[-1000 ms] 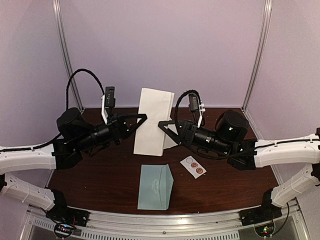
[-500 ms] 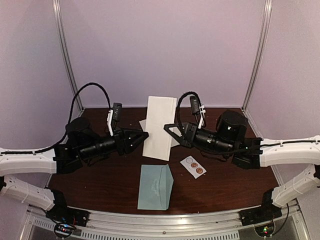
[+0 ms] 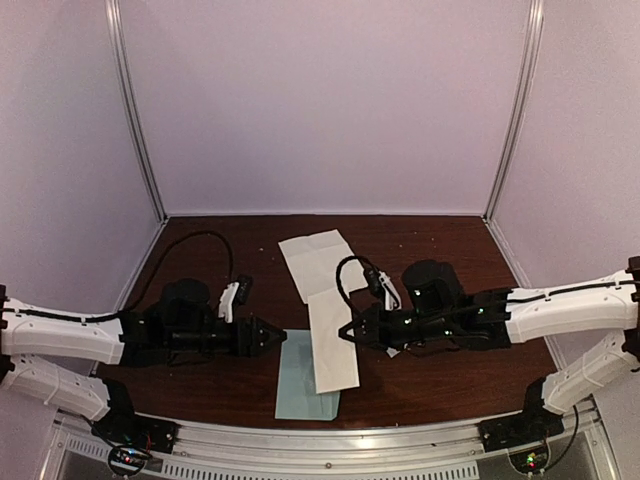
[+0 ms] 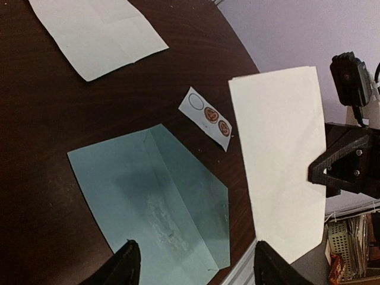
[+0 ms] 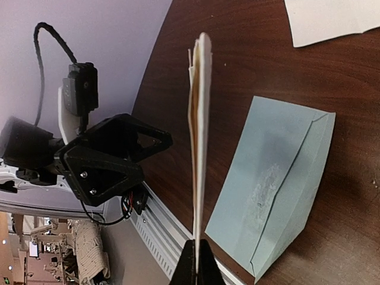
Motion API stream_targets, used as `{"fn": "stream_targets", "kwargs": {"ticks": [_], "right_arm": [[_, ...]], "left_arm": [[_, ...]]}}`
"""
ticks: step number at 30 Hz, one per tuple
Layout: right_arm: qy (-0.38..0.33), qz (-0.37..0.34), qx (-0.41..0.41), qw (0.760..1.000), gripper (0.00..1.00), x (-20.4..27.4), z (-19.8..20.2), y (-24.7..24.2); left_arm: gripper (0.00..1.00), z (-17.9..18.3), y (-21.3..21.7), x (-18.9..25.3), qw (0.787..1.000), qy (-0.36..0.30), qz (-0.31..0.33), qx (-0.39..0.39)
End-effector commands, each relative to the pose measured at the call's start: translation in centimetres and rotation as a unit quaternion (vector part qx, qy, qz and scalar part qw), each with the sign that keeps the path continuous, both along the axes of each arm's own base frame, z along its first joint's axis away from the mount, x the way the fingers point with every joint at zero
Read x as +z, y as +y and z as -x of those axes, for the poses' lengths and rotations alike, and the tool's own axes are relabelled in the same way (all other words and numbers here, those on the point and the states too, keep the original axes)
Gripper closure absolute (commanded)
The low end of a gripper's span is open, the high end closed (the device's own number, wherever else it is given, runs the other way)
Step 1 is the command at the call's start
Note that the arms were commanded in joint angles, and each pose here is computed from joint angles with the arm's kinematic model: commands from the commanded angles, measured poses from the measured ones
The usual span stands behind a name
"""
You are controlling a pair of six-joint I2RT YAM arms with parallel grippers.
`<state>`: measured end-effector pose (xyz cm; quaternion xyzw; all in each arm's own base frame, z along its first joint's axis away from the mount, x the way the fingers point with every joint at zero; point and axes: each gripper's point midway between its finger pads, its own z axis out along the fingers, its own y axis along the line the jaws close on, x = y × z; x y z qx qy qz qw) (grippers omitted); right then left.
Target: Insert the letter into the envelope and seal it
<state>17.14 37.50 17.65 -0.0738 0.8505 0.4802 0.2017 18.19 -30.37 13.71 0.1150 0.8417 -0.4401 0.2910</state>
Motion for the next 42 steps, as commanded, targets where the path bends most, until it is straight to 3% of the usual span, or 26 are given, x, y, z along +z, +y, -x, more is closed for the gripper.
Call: {"fn": "stream_targets", "kwargs": {"ticks": [1,10,22,34,42], "right_arm": [[0.068,0.040,-0.006,0.997,1.00,-3.3,1.3,-0.5],[0.102,0.114,-0.036,0.988,1.00,-8.9,1.1,-1.8],[0.103,0.179,-0.083,0.975,1.00,-12.0,-0.6,-3.7],[0.095,0.175,-0.082,0.976,1.00,-11.7,-1.5,-3.6],[0.086,0.193,-0.083,0.974,1.00,-12.1,-2.2,-3.7]], "left_arm": [[0.33,0.6,-0.3,-0.9,0.999,0.030,0.010,-0.012],[0.32,1.1,-0.3,-2.5,0.999,0.047,-0.007,-0.022],[0.32,1.7,1.0,-5.4,0.995,0.097,-0.001,0.012],[0.50,1.7,0.3,-7.9,0.994,0.112,-0.019,0.001],[0.53,1.8,0.2,-8.9,0.993,0.118,-0.029,-0.004]]}}
